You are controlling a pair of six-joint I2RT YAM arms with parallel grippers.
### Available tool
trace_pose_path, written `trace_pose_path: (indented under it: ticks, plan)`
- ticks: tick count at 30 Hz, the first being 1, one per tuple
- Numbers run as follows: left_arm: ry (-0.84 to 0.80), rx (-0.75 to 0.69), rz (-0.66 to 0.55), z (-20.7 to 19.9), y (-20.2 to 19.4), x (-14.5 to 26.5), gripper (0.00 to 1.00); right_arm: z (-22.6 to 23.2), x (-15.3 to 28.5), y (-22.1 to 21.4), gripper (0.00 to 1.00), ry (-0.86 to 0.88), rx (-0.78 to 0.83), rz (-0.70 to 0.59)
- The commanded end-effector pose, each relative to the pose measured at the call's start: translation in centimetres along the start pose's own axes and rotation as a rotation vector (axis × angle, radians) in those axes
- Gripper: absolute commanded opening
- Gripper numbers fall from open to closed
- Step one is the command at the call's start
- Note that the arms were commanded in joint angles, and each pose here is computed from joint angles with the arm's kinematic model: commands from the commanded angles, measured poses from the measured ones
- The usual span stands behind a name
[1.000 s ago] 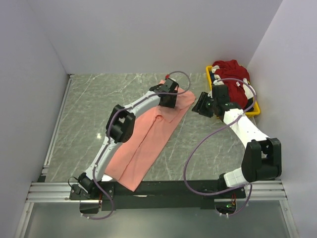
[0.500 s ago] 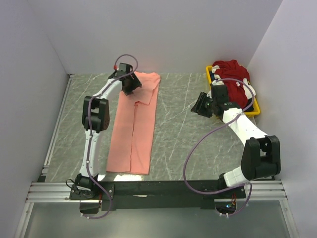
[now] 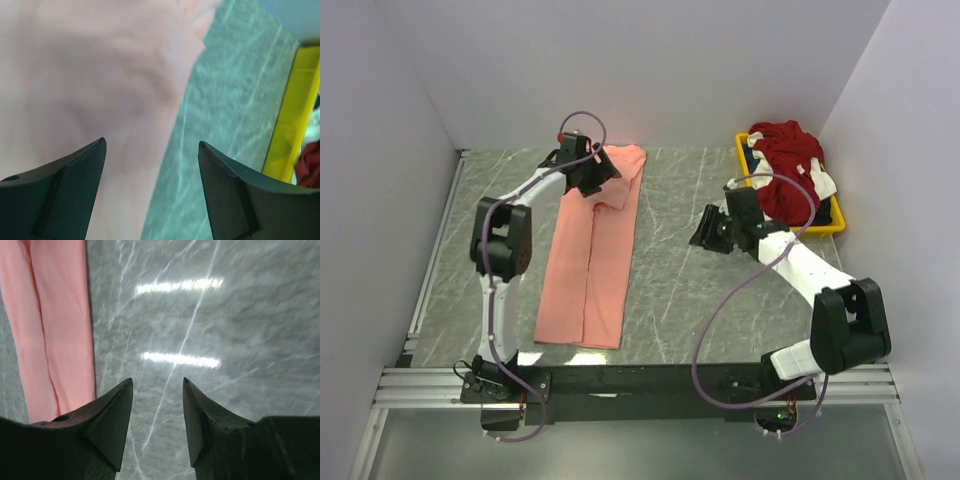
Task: Fold and stack the t-shirts
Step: Fold the tshirt
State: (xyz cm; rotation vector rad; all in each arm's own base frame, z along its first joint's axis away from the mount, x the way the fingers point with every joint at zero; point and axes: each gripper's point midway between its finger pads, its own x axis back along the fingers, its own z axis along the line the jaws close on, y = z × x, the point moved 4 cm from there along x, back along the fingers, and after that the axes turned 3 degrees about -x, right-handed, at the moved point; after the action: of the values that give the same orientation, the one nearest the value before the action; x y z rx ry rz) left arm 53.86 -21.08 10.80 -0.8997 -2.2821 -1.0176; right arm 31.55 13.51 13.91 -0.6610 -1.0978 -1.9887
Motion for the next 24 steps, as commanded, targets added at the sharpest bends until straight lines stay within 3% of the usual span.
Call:
trace_pose_path:
  ticks: [1, 3, 6, 10, 15, 24]
  plan:
    - [-0.11, -0.083, -0.207, -5.2, 4.1, 9.5, 0.79, 3.3, 1.9, -0.9, 0.52, 0.104, 0.026, -0.06]
    - [-0.05, -0.071, -0.229, -3.9, 3.0, 11.5, 0.78, 5.2, 2.1, -3.2, 0.51, 0.148, 0.036, -0.041]
    - [0.103, 0.026, -0.26, 0.9, -0.6, 16.4, 0.67, 7.5, 2.1, -6.8, 0.49, 0.223, 0.042, 0.004]
    - [0.287, 0.125, -0.331, 7.3, -5.0, 20.8, 0.62, 9.1, 1.9, -11.8, 0.48, 0.269, 0.045, 0.076]
    - [0.401, 0.202, -0.38, 13.0, -9.7, 24.8, 0.58, 9.5, 2.1, -17.5, 0.48, 0.307, 0.036, 0.169]
    - [0.465, 0.271, -0.434, 16.7, -12.7, 27.3, 0.6, 10.7, 1.6, -25.3, 0.48, 0.344, 0.06, 0.313]
